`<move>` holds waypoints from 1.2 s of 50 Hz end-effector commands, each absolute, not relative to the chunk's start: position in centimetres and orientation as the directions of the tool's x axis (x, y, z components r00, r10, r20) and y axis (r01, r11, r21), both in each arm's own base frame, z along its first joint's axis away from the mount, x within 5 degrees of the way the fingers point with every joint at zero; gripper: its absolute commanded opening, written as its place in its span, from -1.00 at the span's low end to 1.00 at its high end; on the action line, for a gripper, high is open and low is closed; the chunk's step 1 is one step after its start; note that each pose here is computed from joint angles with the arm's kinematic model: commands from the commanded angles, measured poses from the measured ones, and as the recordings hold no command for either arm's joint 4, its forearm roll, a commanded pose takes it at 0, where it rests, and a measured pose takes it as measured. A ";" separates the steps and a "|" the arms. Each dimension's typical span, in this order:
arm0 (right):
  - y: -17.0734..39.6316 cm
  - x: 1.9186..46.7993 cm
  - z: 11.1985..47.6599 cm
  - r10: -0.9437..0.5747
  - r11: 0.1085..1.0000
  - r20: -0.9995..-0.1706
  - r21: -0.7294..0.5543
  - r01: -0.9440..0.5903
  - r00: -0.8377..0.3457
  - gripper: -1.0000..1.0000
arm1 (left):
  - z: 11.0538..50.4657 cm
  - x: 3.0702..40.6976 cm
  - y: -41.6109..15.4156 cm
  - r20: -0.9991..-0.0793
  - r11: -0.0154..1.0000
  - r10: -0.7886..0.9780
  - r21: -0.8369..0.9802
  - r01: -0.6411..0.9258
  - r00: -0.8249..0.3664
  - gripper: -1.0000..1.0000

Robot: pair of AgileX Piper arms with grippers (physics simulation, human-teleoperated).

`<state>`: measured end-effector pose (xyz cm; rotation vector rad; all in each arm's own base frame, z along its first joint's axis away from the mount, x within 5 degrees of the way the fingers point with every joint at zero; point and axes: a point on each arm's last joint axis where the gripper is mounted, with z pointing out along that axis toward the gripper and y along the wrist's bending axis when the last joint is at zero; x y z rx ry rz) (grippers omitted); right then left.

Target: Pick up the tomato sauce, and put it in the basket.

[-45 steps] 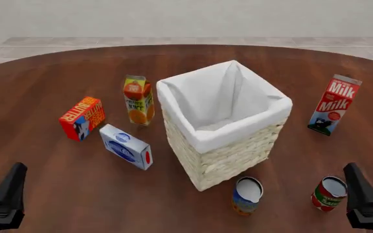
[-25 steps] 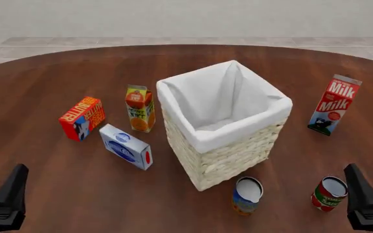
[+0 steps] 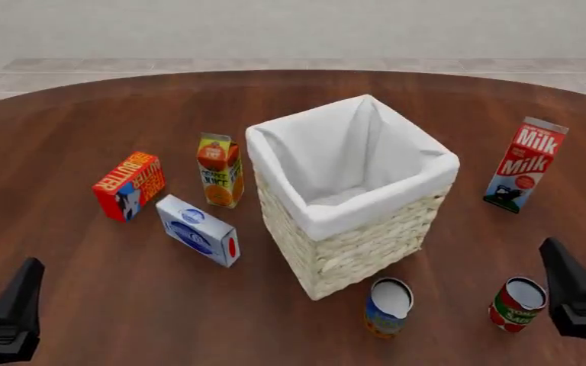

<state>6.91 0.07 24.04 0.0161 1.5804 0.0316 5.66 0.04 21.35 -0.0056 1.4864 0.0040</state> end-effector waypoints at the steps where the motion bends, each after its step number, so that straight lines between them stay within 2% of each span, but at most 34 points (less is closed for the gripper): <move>1: 0.3 8.8 26.3 0.032 0.999 -0.990 0.037 -0.033 -0.134 1.00 | 21.3 5.7 0.0 -0.997 1.000 -0.003 -0.003 -0.008 0.081 1.00; 7: 0.6 9.8 27.7 0.025 0.998 -0.975 0.038 -0.054 -0.223 1.00 | 21.3 5.6 0.0 -0.997 1.000 -0.003 -0.004 -0.008 0.080 1.00; 19: 0.9 11.0 31.2 -0.028 0.997 -0.951 -0.002 -0.083 -0.308 1.00 | 21.3 5.6 0.0 -0.997 1.000 -0.002 -0.003 -0.008 0.081 1.00; 36: 0.8 13.0 30.3 -0.044 0.998 -0.861 -0.012 -0.067 -0.506 1.00 | 21.4 5.7 0.0 -0.996 1.000 -0.001 -0.001 -0.008 0.085 1.00; 47: 0.5 13.4 28.3 -0.059 0.998 -0.810 -0.030 -0.060 -0.583 1.00 | 21.4 5.7 0.0 -0.996 1.000 0.000 0.000 -0.008 0.087 1.00; 60: -0.1 13.4 27.5 -0.069 0.998 -0.784 -0.057 -0.038 -0.616 1.00 | 21.3 5.7 0.0 -0.996 1.000 -0.001 -0.002 -0.008 0.084 1.00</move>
